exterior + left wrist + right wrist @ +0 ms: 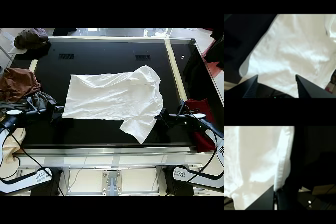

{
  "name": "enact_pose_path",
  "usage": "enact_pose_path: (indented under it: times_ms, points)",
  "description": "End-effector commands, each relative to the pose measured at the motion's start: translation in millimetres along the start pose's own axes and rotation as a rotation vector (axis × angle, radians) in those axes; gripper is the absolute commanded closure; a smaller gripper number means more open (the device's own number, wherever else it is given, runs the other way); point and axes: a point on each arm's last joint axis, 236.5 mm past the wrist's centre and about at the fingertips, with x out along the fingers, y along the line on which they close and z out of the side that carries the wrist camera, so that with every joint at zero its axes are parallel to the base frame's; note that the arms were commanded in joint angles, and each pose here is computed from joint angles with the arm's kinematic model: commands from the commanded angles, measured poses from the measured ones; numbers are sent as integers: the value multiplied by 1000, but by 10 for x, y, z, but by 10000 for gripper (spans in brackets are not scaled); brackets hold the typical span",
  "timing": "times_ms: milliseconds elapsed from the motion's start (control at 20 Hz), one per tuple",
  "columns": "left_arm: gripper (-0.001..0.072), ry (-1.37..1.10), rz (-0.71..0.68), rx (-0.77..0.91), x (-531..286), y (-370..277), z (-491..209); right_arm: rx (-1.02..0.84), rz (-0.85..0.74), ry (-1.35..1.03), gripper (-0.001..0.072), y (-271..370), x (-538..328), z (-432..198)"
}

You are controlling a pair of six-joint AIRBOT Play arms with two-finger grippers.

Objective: Fold the shirts.

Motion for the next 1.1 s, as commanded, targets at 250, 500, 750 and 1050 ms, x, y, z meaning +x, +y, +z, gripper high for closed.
enact_pose_path:
  times_ms: [250, 500, 750, 1050]
  points:
    - [201, 72, 99, 52, 133, 134, -231, 8, 18, 5, 695, 50, 4, -14]
    - [201, 113, 129, 13, 300, 298, -293, 10, 30, 13, 696, 79, 3, -32]
    - [202, -14, 85, -42, 339, 182, -10, 6, 30, 12, 696, 78, 3, -32]
    - [366, -19, 60, -54, 478, 109, -23, 8, 31, 10, 695, 81, 3, -27]
